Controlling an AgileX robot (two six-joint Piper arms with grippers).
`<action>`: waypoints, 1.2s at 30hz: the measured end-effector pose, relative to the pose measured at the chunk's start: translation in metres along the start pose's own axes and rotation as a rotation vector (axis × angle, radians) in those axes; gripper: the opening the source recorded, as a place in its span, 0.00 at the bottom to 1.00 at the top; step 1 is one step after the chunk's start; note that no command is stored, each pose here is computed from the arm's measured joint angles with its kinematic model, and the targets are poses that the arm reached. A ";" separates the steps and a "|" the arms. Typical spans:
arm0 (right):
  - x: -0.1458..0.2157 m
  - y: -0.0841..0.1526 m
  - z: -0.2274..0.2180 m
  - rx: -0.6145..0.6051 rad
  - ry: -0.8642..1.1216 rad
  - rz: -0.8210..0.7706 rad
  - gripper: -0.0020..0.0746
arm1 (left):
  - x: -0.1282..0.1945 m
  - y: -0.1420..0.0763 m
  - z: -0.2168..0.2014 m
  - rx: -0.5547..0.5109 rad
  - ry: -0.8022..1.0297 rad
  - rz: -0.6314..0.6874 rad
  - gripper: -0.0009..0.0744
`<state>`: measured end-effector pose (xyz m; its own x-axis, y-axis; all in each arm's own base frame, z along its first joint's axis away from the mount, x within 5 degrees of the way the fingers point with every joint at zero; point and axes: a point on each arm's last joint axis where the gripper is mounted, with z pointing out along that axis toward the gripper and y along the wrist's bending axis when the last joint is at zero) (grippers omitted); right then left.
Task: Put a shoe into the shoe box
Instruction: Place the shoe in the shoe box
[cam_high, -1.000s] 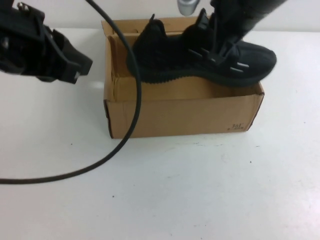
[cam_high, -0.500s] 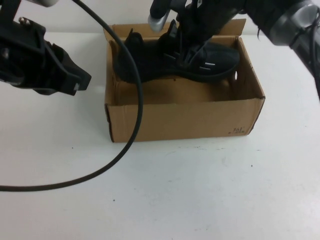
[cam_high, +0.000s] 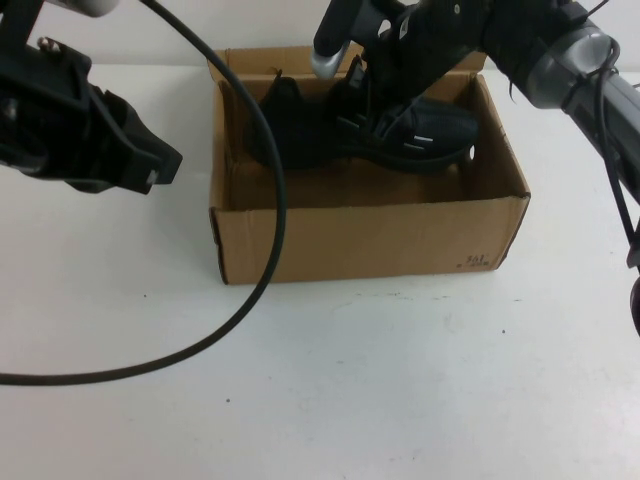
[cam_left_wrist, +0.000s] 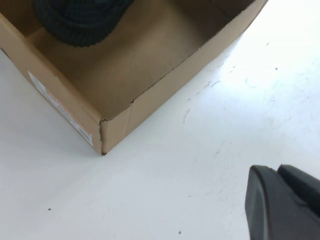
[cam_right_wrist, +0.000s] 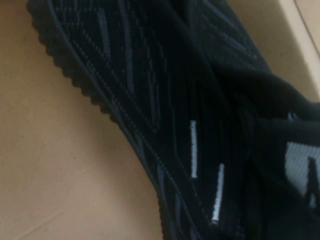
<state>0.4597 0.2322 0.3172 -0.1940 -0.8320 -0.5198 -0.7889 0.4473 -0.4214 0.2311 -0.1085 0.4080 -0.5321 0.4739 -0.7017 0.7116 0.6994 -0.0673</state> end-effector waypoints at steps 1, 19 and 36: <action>0.001 0.000 0.002 -0.002 -0.002 0.004 0.05 | 0.000 0.000 0.000 0.000 0.000 0.000 0.01; -0.006 -0.008 0.006 0.071 -0.096 0.036 0.51 | 0.000 0.000 0.000 0.000 0.000 0.000 0.01; -0.008 0.008 -0.032 -0.145 -0.034 0.147 0.02 | -0.025 0.031 0.063 0.017 -0.078 0.084 0.01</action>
<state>0.4362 0.2319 0.3421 -0.2953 -0.7485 -0.5938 -0.8295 0.5092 -0.2294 0.2954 -0.1325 0.3787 -0.4330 0.4868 -0.7586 0.7601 0.6496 -0.0171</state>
